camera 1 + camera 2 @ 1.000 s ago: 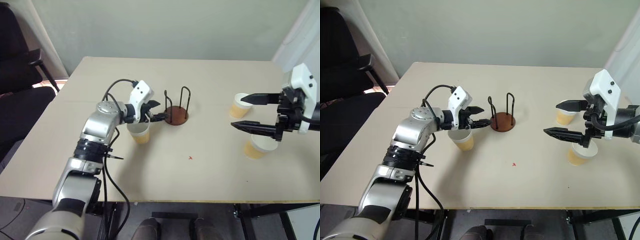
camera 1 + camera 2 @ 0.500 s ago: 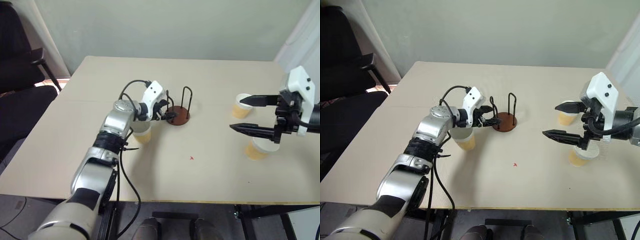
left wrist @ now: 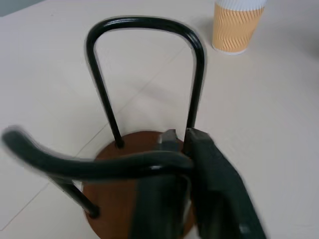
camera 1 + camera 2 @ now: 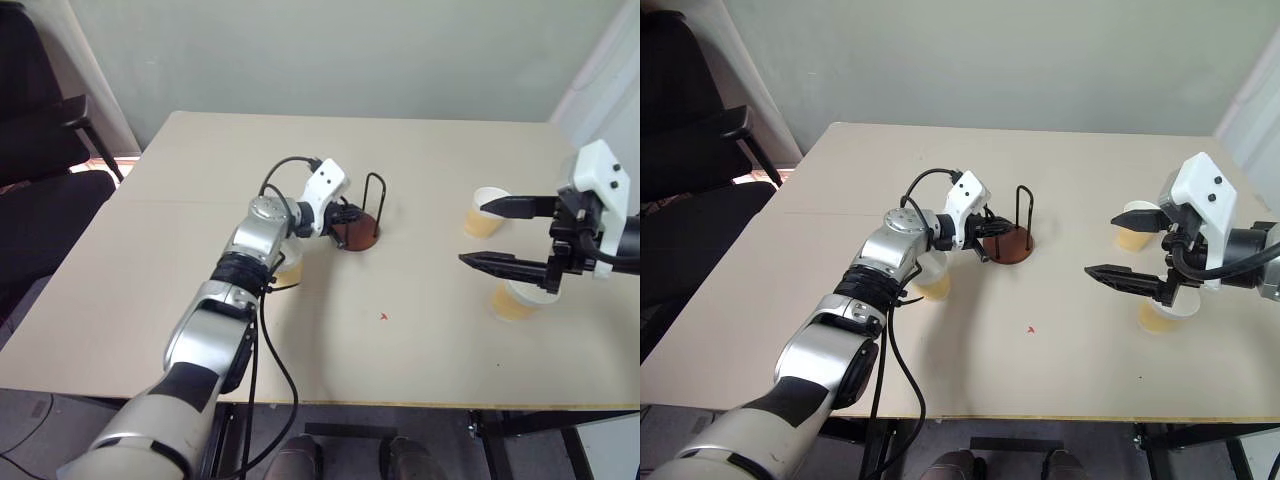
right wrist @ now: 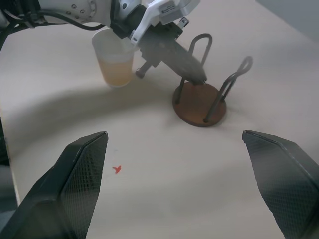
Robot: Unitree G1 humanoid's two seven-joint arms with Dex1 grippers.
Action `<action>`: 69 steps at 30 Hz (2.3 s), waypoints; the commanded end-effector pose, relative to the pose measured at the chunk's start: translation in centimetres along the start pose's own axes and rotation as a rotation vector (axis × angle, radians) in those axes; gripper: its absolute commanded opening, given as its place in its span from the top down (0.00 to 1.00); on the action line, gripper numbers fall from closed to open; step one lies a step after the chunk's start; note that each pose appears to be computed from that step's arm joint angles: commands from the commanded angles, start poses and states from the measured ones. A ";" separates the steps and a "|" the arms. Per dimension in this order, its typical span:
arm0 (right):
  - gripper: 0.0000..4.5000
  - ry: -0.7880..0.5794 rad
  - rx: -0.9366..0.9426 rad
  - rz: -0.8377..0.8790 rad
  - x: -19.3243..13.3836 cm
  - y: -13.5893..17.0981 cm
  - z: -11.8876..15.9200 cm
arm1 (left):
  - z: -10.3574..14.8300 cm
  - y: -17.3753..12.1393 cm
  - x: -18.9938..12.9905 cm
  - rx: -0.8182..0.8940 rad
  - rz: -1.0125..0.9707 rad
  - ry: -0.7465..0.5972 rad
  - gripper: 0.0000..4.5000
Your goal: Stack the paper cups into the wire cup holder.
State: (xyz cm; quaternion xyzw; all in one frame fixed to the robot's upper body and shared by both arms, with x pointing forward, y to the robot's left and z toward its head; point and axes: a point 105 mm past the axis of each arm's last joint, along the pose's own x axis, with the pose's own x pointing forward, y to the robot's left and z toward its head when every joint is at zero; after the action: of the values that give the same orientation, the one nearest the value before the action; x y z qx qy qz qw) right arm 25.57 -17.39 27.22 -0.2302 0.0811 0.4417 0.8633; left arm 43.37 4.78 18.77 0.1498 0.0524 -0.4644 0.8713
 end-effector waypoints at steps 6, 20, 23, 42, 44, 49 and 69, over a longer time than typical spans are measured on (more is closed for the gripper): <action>0.00 -0.029 -0.040 -0.025 -0.6 0.1 1.1 | 2.6 -1.1 0.0 0.048 -0.083 -0.082 1.00; 0.00 0.080 0.010 0.029 -5.5 2.1 2.2 | 2.1 -11.5 -4.2 0.183 -0.660 -0.029 1.00; 0.00 0.080 0.005 0.025 -5.4 2.1 2.1 | 1.9 -12.1 -3.7 0.174 -0.664 -0.028 1.00; 0.00 0.072 -0.068 0.059 -3.3 0.7 1.4 | -0.5 -12.6 -3.6 0.241 -0.595 0.073 0.58; 0.00 0.075 -0.085 0.054 -3.2 0.0 1.4 | -0.2 -11.9 -4.0 0.259 -0.573 0.076 0.42; 0.00 0.066 -0.124 0.038 -2.6 -1.4 1.4 | 0.4 -10.4 -4.8 0.307 -0.513 0.080 0.18; 0.00 0.455 -0.354 -0.136 4.1 -13.3 -6.2 | 5.3 -4.5 -9.1 0.335 -0.348 -0.005 0.18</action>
State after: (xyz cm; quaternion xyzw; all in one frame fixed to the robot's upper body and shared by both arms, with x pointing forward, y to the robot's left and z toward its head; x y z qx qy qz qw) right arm 38.54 -23.41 24.21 -0.4516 0.1776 0.3421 0.8047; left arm 34.27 7.50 23.39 0.2788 0.0188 -0.6218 0.7316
